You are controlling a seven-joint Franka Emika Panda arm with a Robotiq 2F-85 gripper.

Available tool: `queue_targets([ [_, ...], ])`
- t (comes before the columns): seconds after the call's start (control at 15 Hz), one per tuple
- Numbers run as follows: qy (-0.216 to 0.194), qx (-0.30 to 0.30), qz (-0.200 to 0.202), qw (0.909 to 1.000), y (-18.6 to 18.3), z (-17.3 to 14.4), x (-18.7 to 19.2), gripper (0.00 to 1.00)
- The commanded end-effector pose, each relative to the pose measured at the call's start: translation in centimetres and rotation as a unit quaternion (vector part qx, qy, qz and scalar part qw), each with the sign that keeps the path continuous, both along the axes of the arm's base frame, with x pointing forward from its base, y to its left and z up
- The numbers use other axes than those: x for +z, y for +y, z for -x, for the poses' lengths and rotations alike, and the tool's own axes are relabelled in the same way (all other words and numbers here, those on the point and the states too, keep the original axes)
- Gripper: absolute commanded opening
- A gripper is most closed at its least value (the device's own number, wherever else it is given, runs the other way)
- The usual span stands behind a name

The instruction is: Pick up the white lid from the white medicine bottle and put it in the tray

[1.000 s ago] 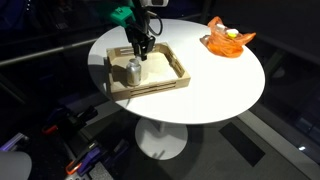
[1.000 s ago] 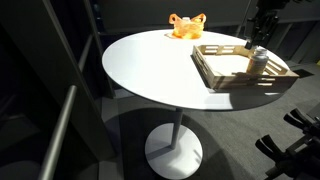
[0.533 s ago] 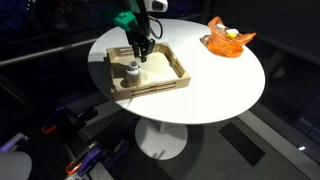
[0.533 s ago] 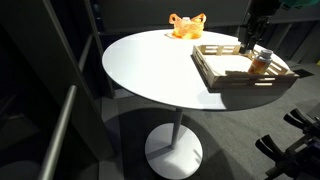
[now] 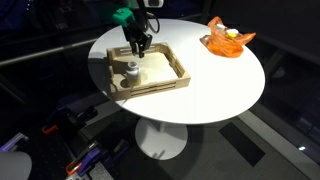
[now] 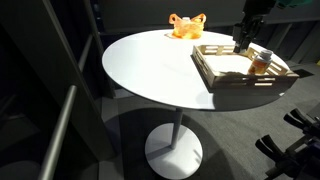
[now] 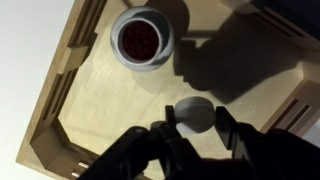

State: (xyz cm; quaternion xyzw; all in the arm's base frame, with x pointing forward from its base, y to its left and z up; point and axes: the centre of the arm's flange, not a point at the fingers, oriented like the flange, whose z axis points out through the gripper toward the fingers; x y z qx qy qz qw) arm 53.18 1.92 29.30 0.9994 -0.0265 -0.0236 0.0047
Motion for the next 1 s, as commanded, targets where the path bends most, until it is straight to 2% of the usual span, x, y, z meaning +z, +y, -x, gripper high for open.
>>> queue_targets([
  [0.0, -0.017, 0.010, 0.009, 0.9998, 2.2, -1.3, 0.2, 0.19],
  [0.4, -0.051, 0.030, 0.023, 0.9980, 4.7, -1.8, -1.7, 0.19],
  [0.73, -0.060, 0.032, 0.030, 0.9972, 5.2, -2.0, -3.3, 0.19],
  [0.8, -0.060, 0.032, 0.030, 0.9972, 5.2, -2.0, -3.4, 0.25],
  [0.87, -0.059, 0.030, 0.030, 0.9973, 5.0, -2.0, -3.5, 0.61],
  [0.93, -0.059, 0.029, 0.030, 0.9974, 4.8, -2.0, -3.5, 0.71],
])
